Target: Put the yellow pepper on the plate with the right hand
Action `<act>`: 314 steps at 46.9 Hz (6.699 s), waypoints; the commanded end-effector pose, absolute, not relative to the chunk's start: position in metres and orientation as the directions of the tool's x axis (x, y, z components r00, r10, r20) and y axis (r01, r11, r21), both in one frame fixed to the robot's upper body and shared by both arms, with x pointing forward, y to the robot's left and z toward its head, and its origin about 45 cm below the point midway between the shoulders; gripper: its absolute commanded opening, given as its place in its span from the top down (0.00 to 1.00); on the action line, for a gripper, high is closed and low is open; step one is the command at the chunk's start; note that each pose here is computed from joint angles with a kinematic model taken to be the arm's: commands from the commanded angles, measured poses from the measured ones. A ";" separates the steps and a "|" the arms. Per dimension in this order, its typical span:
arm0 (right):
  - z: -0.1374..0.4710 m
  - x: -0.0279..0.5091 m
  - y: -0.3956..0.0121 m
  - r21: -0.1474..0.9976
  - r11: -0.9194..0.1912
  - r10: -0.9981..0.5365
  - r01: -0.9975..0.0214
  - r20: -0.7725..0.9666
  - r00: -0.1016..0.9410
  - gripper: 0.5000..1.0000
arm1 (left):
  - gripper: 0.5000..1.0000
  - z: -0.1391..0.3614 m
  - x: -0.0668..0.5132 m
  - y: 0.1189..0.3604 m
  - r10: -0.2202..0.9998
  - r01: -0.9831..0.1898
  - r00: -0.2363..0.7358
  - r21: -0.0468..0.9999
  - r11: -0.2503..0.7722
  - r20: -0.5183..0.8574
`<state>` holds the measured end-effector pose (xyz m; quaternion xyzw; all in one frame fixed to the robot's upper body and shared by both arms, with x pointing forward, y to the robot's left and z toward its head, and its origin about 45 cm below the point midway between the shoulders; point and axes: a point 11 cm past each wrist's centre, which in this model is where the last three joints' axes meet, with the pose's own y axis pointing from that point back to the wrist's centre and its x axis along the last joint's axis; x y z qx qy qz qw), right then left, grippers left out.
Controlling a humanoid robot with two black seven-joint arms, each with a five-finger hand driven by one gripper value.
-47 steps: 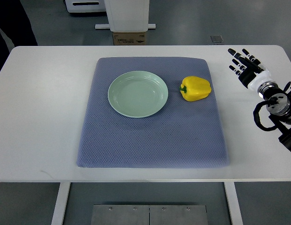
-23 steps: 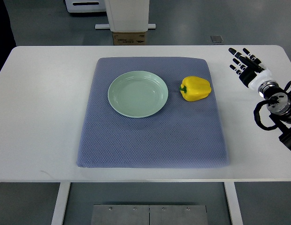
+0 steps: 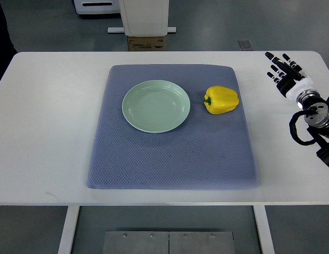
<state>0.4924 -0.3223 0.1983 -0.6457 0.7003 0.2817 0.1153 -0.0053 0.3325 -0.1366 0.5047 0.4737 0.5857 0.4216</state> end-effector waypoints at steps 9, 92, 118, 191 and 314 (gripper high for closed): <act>0.205 0.493 -0.325 0.173 0.035 -0.849 -0.984 -0.514 -0.121 0.00 | 0.00 -0.137 -0.005 0.333 0.972 -0.015 -0.135 0.980 -0.196 0.192; 0.229 0.481 -0.232 0.420 -0.510 -0.272 -0.751 0.749 0.604 0.00 | 0.00 -0.137 -0.005 0.332 0.973 -0.016 -0.135 0.981 -0.193 0.189; 0.218 0.485 -0.222 0.451 -0.497 -0.194 -0.741 0.775 0.602 0.09 | 0.00 -0.137 -0.005 0.333 0.972 -0.015 -0.135 0.980 -0.196 0.192; 0.244 0.495 -0.154 0.371 -0.586 -0.201 -0.720 0.794 0.573 1.00 | 0.00 -0.137 -0.004 0.332 0.972 -0.017 -0.135 0.981 -0.195 0.191; 0.207 0.498 -0.277 0.078 -0.078 -0.988 -0.994 -0.138 0.067 0.00 | 0.00 -0.137 -0.005 0.332 0.972 -0.016 -0.135 0.981 -0.195 0.191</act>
